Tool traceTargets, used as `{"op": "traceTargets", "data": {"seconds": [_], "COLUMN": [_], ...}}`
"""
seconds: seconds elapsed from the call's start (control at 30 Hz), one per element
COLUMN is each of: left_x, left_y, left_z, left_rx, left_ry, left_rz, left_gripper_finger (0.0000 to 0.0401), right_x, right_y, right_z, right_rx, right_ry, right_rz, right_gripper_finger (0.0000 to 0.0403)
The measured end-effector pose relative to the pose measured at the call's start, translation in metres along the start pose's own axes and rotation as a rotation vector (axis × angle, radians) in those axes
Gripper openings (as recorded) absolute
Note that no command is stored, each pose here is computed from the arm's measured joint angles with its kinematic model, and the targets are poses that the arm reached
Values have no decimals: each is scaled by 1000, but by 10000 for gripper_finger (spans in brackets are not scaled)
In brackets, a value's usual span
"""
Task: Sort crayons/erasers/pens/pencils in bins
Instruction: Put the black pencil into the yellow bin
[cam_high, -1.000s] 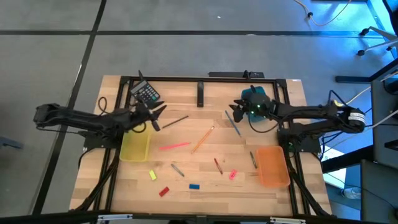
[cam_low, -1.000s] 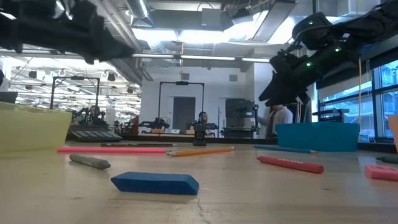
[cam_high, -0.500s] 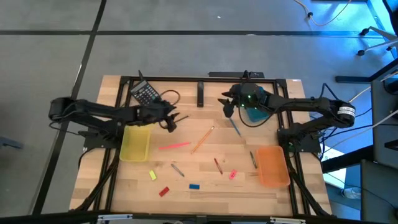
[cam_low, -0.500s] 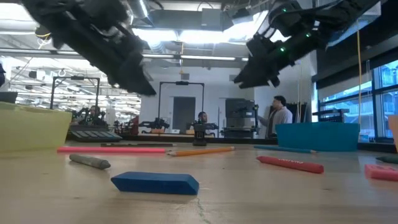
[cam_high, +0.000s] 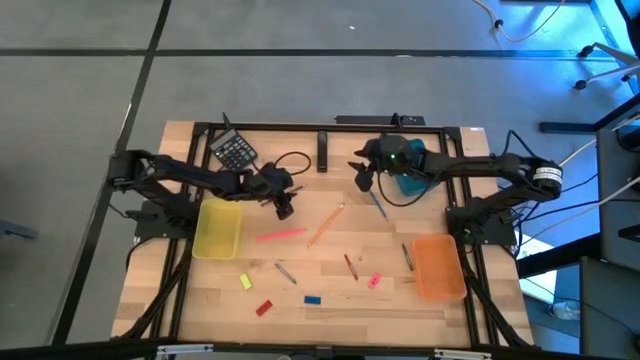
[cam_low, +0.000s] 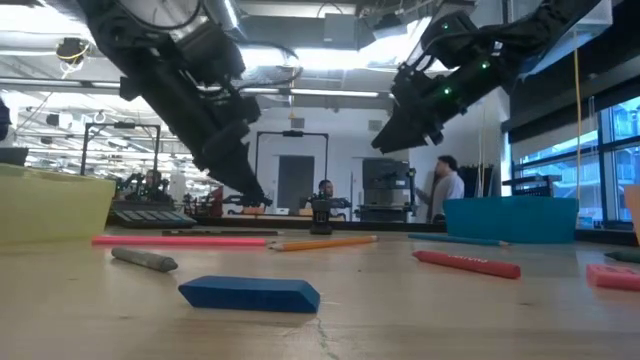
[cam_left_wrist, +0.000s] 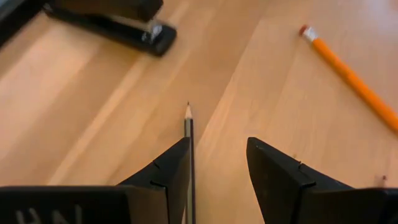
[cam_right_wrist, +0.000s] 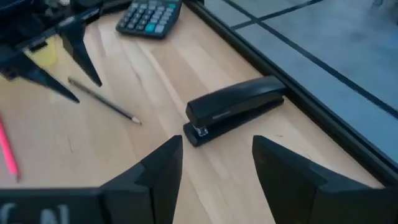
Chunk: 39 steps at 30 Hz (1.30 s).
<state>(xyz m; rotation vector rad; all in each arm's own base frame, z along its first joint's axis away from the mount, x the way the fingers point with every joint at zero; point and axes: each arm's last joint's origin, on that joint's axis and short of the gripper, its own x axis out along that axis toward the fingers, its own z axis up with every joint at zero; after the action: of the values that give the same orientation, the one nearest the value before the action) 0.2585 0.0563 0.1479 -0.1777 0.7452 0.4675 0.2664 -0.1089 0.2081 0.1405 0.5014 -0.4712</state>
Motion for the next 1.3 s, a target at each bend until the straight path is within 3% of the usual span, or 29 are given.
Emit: {"op": "traceTargets", "data": {"seconds": [0.53, 0.8, 1.07, 1.3], "left_x": [19, 28, 30, 30], "left_y": [18, 19, 19, 14], "left_z": [-15, -24, -28, -29], "left_rx": [-123, -122, -142, -151], "left_ry": [157, 220, 250, 247], "left_rz": [-24, -40, 3, 19], "left_gripper_finger": [150, 148, 145, 110], "right_x": [4, 4, 4, 4], "right_y": [1, -1, -1, 4], "right_z": [3, 4, -10, -27], "right_rx": [-152, -141, -55, -4], "right_ry": [-51, -58, -19, 28], "right_rz": [-1, -4, 6, 22], "right_gripper_finger": [197, 197, 197, 197]}}
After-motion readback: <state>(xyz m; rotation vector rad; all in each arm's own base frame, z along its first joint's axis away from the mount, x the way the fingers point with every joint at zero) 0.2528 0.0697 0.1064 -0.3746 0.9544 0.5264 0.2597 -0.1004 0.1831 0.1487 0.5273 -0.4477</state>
